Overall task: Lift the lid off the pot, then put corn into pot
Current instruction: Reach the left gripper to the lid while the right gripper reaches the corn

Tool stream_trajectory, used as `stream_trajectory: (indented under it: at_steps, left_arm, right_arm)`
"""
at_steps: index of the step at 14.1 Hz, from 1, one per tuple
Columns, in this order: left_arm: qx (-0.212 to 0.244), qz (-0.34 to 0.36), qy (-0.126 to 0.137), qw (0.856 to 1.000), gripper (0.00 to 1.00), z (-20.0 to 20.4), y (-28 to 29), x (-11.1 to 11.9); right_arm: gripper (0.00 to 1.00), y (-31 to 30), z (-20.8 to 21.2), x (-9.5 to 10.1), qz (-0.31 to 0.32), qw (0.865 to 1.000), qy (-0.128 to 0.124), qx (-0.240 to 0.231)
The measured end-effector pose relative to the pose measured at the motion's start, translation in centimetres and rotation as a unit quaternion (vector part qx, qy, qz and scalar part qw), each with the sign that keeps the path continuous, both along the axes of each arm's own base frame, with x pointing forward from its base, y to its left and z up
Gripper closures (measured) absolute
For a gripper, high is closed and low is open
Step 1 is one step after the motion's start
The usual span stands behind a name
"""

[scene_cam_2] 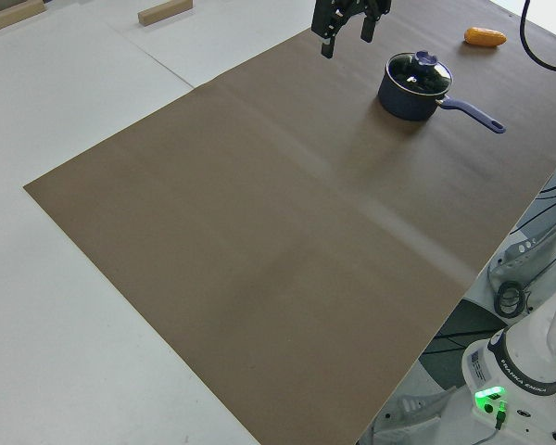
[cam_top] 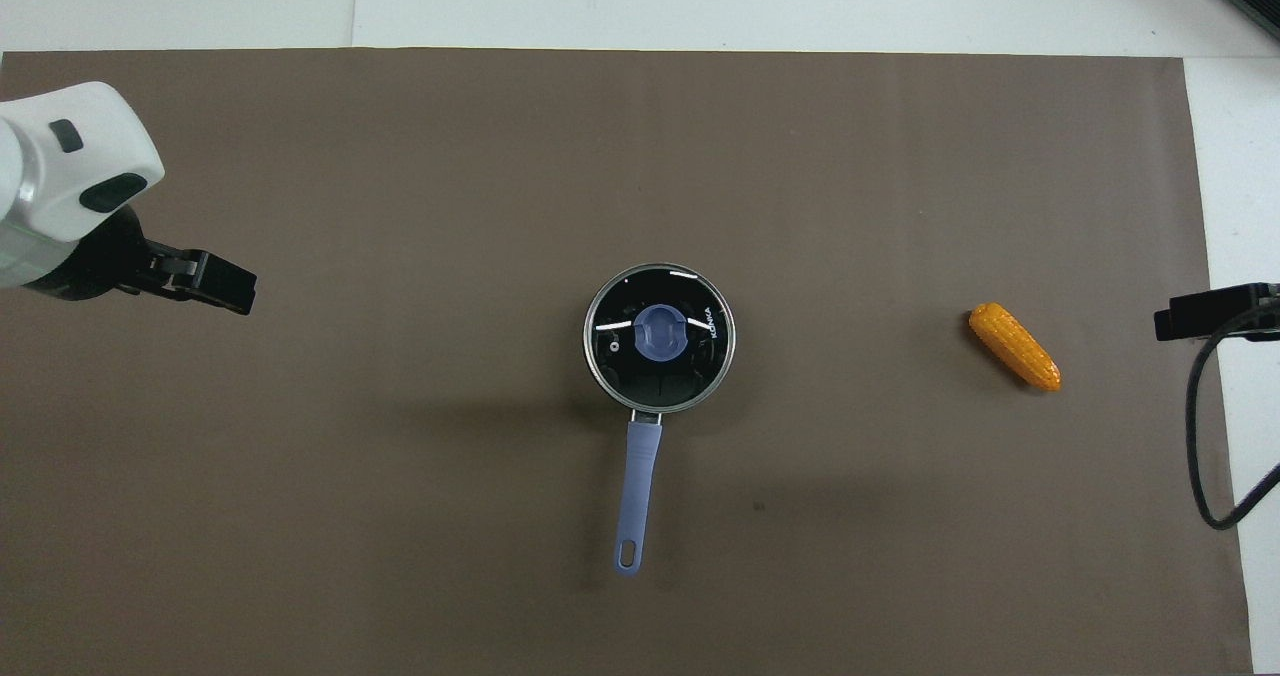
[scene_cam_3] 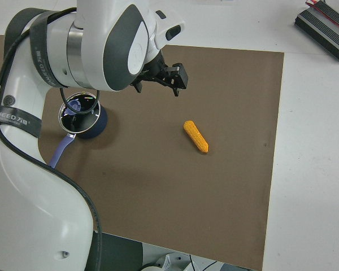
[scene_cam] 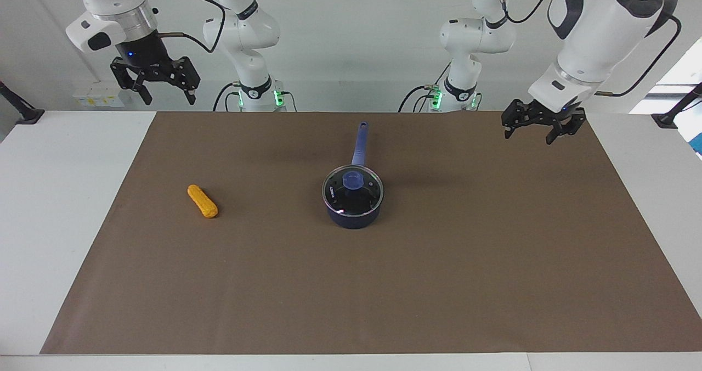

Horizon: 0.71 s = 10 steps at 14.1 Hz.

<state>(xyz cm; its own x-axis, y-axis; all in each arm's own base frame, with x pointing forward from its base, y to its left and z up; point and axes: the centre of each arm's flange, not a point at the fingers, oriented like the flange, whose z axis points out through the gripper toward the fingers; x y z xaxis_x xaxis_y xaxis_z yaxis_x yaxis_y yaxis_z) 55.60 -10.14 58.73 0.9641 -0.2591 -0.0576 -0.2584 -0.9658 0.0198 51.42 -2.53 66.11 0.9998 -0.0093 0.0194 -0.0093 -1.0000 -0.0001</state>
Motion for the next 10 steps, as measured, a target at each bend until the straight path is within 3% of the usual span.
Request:
stream_trajectory:
  at_steps: [3,10]
  left_arm:
    - [-0.003,-0.009,0.002,1.0,0.0,-1.9,-4.7,-1.2]
    - [-0.005,-0.026,-0.014,1.0,0.0,-9.2,-14.8,-3.6]
  right_arm:
    - [0.0,0.1,-0.8,0.0,0.027,1.0,0.008,0.0]
    - [0.0,-0.4,-9.2,0.9,0.096,0.995,0.037,0.003]
